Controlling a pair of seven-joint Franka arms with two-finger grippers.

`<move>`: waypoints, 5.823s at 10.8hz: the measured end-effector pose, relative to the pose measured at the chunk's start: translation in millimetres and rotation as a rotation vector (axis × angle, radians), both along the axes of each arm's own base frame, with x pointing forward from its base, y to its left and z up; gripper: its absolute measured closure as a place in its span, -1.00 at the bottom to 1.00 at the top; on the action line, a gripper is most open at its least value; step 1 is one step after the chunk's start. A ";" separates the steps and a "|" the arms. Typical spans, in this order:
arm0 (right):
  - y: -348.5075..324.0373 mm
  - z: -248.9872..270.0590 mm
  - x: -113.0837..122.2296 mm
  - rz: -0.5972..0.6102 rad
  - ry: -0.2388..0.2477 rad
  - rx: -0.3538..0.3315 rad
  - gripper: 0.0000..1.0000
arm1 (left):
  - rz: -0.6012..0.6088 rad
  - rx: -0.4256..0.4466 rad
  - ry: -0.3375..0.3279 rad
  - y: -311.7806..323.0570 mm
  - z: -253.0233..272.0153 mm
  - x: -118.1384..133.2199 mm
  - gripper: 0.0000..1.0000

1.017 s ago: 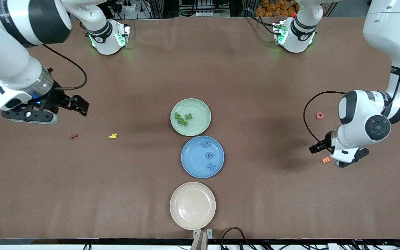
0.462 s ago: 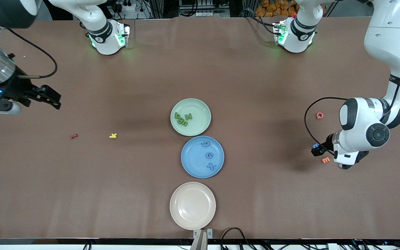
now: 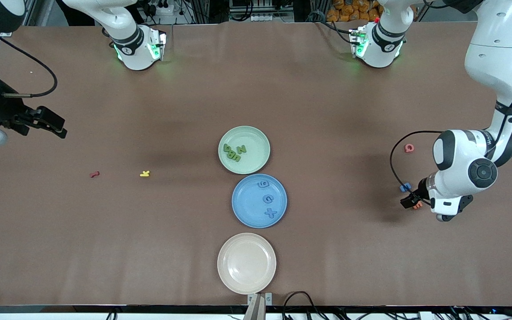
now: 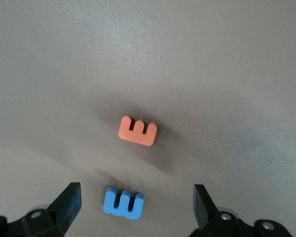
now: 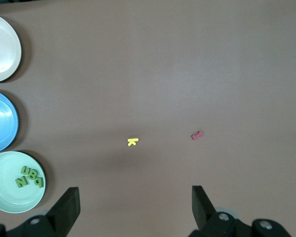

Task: Sort letters by color into matching plates
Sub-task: 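Lower the left gripper onto the blue w and grasp it, then carry the blue w with the left gripper to the blue plate, then open the left gripper to drop the w on the blue plate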

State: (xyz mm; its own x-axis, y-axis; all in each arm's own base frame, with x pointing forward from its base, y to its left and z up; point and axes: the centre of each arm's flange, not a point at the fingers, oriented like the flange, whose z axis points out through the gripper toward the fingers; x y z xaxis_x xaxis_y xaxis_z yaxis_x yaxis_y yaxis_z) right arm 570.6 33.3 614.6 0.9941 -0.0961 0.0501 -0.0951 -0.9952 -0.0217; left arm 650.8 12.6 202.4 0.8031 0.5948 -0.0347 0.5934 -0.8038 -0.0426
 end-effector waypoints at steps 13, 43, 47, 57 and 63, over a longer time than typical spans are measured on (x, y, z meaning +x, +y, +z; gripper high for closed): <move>-16.9 16.3 -11.0 -0.011 0.015 0.012 -1.00 | -0.043 0.020 -0.009 2.4 -30.7 -27.5 -1.00; -17.3 13.4 -18.9 -0.011 0.035 0.012 -1.00 | -0.099 -0.112 -0.203 -154.7 66.8 1.7 0.17; -17.3 13.4 -18.8 -0.011 0.035 0.012 -1.00 | -0.060 -0.166 -0.219 -274.1 79.9 -14.5 0.17; -17.0 12.7 -18.8 -0.010 0.036 0.012 -1.00 | -0.052 -0.304 -0.368 -453.9 66.9 -62.0 0.17; -17.1 12.8 -18.7 -0.010 0.035 0.012 -1.00 | -0.003 -0.330 -0.433 -473.5 77.4 -61.4 0.10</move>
